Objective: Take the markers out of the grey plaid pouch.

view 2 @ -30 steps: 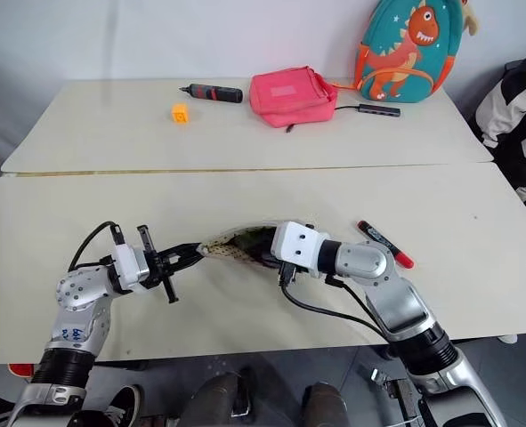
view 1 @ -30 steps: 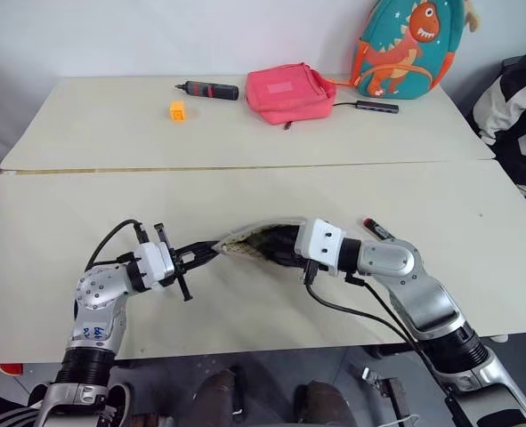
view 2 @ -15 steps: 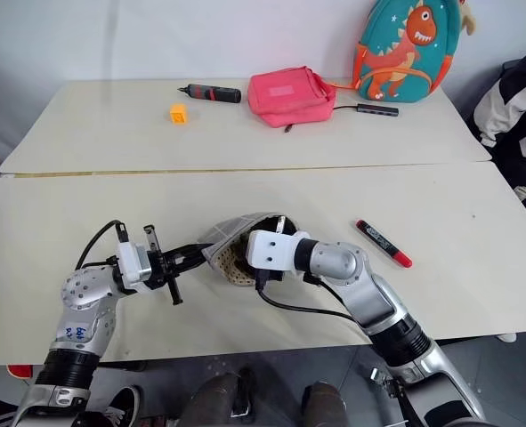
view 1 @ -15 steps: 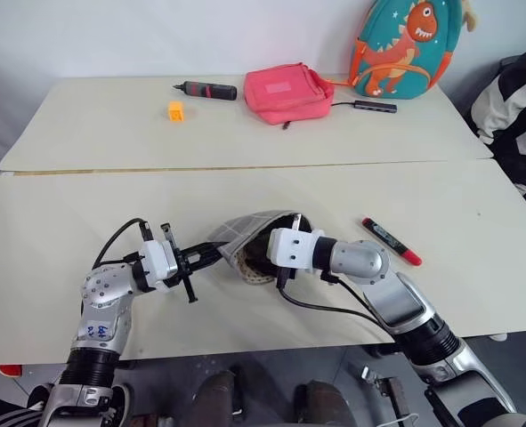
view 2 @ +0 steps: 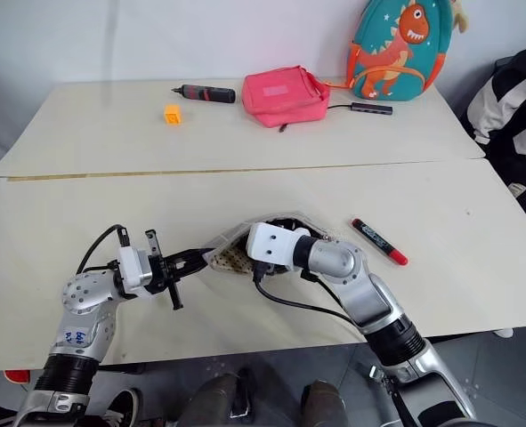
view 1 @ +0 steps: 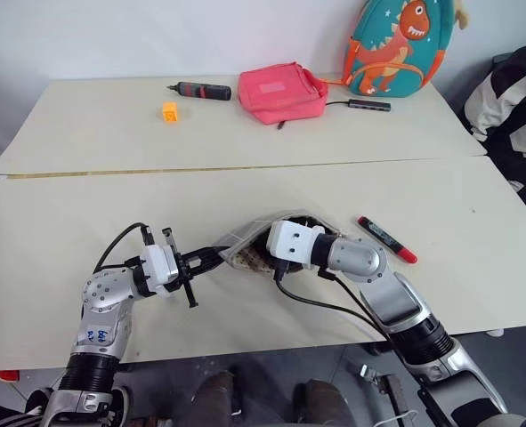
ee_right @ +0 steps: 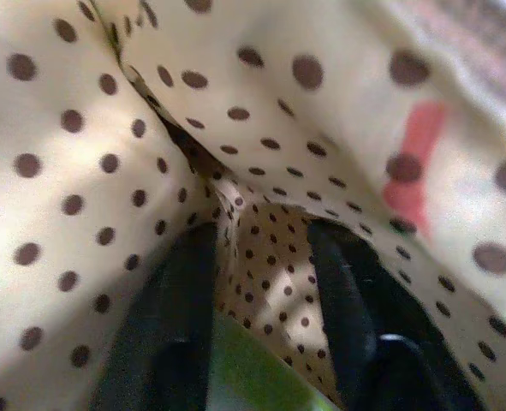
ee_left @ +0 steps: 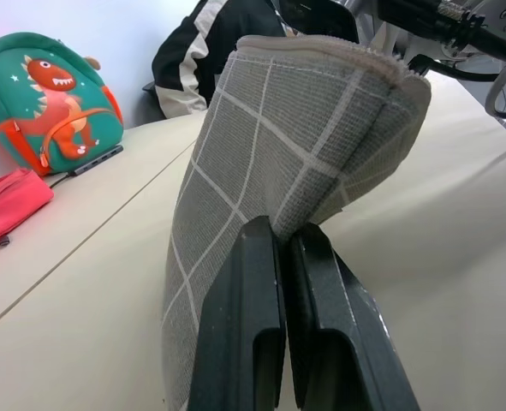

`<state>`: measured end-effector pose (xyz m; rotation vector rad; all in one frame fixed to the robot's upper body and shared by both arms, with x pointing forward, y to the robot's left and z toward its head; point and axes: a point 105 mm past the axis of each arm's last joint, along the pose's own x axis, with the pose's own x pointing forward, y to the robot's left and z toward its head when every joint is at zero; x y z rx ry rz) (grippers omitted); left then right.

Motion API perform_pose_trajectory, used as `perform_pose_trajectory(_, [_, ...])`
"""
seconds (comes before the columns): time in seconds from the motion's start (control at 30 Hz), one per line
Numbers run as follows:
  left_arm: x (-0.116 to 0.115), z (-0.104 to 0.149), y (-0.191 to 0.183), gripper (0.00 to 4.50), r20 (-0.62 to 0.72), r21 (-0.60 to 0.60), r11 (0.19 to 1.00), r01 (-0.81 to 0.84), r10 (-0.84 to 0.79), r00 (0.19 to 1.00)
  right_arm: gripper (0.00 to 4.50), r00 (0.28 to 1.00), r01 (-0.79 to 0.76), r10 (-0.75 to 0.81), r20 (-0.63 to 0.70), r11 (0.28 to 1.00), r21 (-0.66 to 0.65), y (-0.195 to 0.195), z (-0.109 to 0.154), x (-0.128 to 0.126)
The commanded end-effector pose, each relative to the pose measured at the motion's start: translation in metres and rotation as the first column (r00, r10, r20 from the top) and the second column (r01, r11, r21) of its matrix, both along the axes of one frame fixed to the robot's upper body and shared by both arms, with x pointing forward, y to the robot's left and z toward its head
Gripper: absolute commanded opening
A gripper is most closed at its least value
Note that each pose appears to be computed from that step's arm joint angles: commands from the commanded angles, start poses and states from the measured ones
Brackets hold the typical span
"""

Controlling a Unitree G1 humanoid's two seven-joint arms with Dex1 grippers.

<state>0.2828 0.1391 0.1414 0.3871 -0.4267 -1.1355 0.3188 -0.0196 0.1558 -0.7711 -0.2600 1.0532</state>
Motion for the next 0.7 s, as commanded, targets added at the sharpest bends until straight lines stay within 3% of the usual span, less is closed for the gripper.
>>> perform_pose_trajectory(0.03, [0.0, 0.009, 0.001, 0.0, 0.038, -0.018, 1.0, -0.01, 0.011, 0.999, 0.47, 0.999, -0.02, 0.019, 0.05, 0.999, 0.035, -0.001, 0.016, -0.006])
perform_pose_trajectory(0.1, [0.0, 0.009, 0.002, 0.0, 0.035, -0.019, 1.0, -0.017, 0.017, 0.999, 0.03, 0.998, -0.042, 0.041, 0.043, 0.999, 0.034, -0.001, 0.017, -0.009])
perform_pose_trajectory(0.3, [0.005, 0.007, 0.004, 0.0, 0.027, -0.008, 0.999, -0.05, 0.05, 0.998, 0.03, 0.991, -0.124, 0.121, 0.061, 0.991, 0.047, -0.002, 0.032, -0.022])
perform_pose_trajectory(0.63, [0.008, 0.007, 0.011, 0.0, -0.016, -0.062, 0.996, -0.064, 0.063, 0.998, 0.03, 0.991, -0.135, 0.135, -0.013, 0.991, -0.01, -0.011, 0.028, -0.022])
perform_pose_trajectory(0.7, [0.006, 0.007, 0.007, 0.0, -0.023, -0.066, 0.997, -0.042, 0.041, 0.999, 0.39, 0.993, -0.12, 0.12, -0.011, 0.993, -0.018, -0.009, 0.026, -0.018])
